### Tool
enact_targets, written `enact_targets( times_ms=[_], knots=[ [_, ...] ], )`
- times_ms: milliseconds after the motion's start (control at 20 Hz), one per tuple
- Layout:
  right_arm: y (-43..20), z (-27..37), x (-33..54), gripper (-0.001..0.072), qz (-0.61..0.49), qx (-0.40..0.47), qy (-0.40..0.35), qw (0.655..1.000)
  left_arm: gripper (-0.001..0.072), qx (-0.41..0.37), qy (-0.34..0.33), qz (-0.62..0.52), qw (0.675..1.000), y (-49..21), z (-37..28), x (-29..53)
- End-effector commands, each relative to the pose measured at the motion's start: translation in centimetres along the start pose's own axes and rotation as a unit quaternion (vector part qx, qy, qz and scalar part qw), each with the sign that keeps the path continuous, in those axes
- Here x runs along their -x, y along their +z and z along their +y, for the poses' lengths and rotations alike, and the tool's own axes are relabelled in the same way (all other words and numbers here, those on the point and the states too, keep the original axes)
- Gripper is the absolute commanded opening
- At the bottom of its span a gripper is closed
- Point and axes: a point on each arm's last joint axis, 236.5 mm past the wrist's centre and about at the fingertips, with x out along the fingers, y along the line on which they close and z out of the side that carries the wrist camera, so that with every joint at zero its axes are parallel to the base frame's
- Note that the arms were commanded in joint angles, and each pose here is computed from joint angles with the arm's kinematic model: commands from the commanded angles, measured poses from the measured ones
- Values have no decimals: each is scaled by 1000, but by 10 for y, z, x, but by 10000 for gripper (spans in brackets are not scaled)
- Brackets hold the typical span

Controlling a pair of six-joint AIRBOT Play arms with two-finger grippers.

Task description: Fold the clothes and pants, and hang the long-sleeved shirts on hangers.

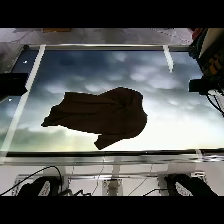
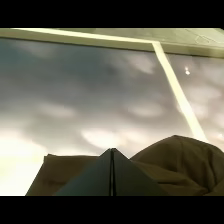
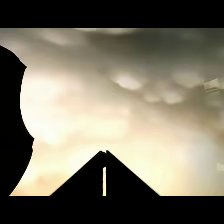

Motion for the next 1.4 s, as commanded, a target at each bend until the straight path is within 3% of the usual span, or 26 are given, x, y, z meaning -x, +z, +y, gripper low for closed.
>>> enact_targets(
  times_ms=[0,500,700,900,1050,1150,1250,1300,1350],
  knots=[
    [-1,1,0,18,2,0,0,1000,18,1,1,1,1000,-2,1,0],
    [1,1,0,18,-2,0,1,1000,18,1,1,1,1000,-2,1,0],
    [37,6,-3,19,-73,27,8,997,19,4,0,-5,1000,1,1,-1],
    [-42,4,-61,18,76,138,13,987,19,1,1,10,1000,-6,2,-2],
    [-145,52,-102,17,195,87,152,965,18,-11,6,38,999,-19,5,-2],
    [-201,117,-96,17,243,41,306,920,19,-30,25,68,997,-33,14,-1],
    [-230,172,-87,19,265,-53,409,872,24,-40,35,97,994,-48,21,0],
    [-237,187,-92,49,263,-112,426,858,28,-39,34,105,993,-53,22,-2],
    [-244,193,-103,160,263,-165,422,852,28,-36,34,110,993,-57,23,-4]
  ],
)
